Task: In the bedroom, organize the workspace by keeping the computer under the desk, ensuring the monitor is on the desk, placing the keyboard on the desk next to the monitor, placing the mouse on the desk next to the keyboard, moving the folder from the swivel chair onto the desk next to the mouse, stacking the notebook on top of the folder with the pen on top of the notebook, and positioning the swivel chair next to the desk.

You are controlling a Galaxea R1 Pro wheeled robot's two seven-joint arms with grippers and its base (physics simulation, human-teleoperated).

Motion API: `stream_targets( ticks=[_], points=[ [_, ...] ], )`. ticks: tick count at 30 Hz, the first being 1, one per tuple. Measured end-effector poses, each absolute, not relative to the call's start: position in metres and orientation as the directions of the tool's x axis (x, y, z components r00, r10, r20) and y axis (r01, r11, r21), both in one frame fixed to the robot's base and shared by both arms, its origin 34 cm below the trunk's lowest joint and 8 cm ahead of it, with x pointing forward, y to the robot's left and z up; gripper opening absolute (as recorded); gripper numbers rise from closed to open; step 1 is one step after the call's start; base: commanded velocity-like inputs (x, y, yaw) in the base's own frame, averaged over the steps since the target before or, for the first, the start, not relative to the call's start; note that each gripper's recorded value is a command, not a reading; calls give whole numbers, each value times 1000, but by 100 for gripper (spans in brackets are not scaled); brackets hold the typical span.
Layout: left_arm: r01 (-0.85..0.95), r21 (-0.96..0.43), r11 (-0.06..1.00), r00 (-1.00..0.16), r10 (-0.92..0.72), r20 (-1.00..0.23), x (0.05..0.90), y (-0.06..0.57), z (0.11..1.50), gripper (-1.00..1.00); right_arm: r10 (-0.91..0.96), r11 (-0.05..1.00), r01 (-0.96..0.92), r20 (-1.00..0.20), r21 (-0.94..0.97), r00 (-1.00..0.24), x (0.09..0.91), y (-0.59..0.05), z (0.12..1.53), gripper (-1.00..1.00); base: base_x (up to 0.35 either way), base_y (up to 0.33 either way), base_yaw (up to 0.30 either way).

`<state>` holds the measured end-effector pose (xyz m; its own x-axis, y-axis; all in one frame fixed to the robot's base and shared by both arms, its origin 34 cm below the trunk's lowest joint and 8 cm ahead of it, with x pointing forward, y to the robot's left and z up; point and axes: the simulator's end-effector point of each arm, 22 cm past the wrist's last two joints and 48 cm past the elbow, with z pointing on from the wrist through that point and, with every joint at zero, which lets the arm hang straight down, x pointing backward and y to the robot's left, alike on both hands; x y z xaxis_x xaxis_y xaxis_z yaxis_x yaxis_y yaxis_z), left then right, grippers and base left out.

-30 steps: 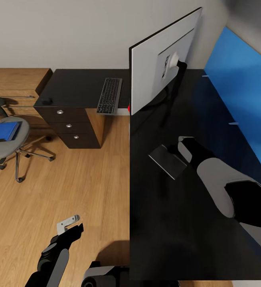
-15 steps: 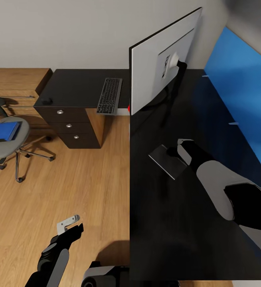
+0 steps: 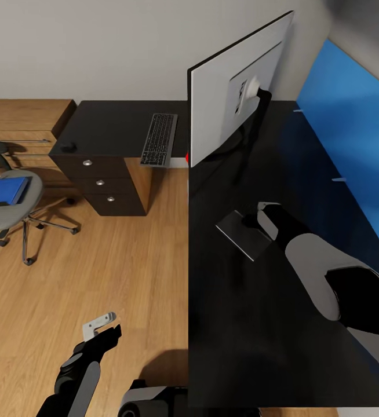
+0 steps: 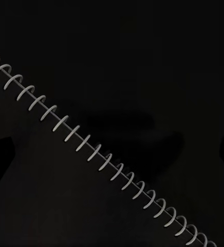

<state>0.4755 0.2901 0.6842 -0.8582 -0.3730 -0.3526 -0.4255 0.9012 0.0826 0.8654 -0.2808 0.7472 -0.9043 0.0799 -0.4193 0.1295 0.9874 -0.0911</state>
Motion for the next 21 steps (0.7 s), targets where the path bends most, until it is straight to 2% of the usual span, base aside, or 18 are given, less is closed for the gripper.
stream_targets(
  ticks=[17, 21],
  points=[
    [-426, 81, 901, -858, -374, -352, 475, 289, 684, 100, 60, 988, 116, -438, -103, -897, 866, -280, 748, 100, 0, 0, 0],
    [-426, 82, 901, -858, -374, -351, 476, 289, 684, 100, 74, 989, 123, -438, -86, -896, 866, -277, 747, 100, -154, 0, 0]
  ],
)
